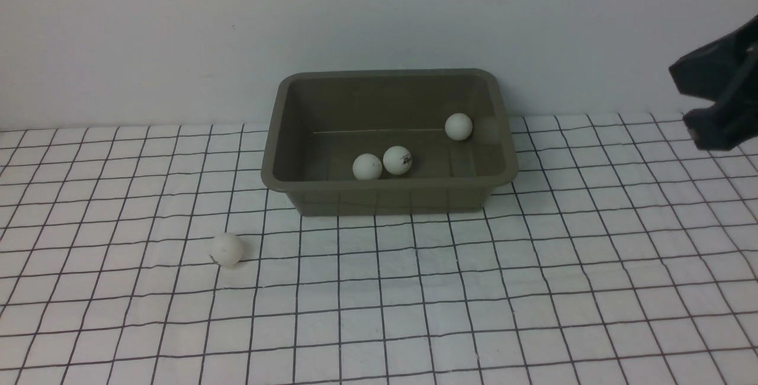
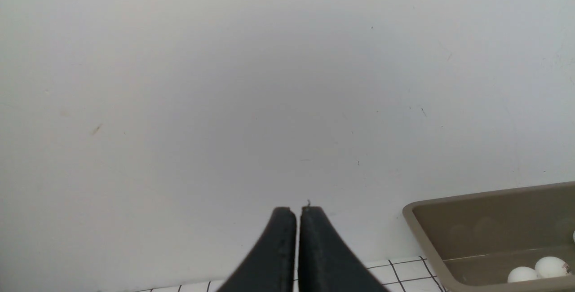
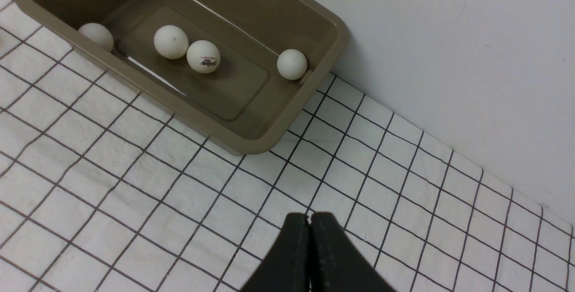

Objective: Put the table tennis balls into the box on the white checkered tablecloth.
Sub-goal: 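Reach for and grasp a ping pong ball on the table beside the basket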

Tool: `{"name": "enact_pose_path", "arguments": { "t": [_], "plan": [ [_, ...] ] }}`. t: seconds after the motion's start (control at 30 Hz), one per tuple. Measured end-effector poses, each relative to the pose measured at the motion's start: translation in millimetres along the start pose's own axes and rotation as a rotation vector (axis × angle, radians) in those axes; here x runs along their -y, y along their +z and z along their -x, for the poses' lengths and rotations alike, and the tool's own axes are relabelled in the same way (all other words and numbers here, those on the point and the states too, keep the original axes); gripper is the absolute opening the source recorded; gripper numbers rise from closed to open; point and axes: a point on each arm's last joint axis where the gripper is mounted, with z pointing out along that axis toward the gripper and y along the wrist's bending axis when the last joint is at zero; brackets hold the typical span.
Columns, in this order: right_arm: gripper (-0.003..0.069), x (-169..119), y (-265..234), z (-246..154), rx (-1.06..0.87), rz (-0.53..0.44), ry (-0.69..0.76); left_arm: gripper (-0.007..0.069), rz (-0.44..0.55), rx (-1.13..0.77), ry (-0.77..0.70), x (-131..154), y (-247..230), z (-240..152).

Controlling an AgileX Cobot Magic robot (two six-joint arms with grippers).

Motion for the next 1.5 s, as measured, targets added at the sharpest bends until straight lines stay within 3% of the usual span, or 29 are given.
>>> {"name": "enact_pose_path", "arguments": {
  "t": [0.2,0.37,0.6,0.87,1.07,1.13,1.27,1.37,1.4,1.5],
  "plan": [
    [-0.0017,1,-18,-8,-0.018,-0.005,0.039,-0.0004,0.002,0.018,0.000,0,0,2],
    [-0.0017,5,-67,-17,0.117,-0.044,0.068,-0.0004,0.002,0.016,-0.001,0,0,0],
    [-0.0017,-3,-115,-71,0.240,-0.074,0.086,-0.0004,0.001,0.001,-0.012,1,2,-9],
    [-0.0017,-21,-113,-143,0.231,-0.068,0.120,-0.0004,-0.012,-0.025,-0.181,2,1,-6],
    [-0.0017,-28,-111,-168,0.246,-0.063,0.176,-0.0004,-0.047,-0.237,-0.083,2,15,21],
    [-0.0017,-29,-110,-172,0.243,-0.062,0.185,-0.0004,-0.101,-0.412,-0.030,3,39,37],
    [-0.0017,-30,-110,-173,0.239,-0.058,0.187,-0.0004,-0.170,-0.532,-0.022,7,69,51],
    [-0.0017,-31,-109,-173,0.240,-0.043,0.194,-0.0004,-0.323,-0.680,-0.033,16,114,56],
    [-0.0017,-31,-109,-173,0.240,-0.043,0.194,-0.0004,-0.307,-0.695,-0.034,16,114,56],
    [-0.0017,-33,-109,-173,0.241,-0.019,0.208,-0.0001,-0.392,-0.763,-0.007,22,144,51]
  ]
}}
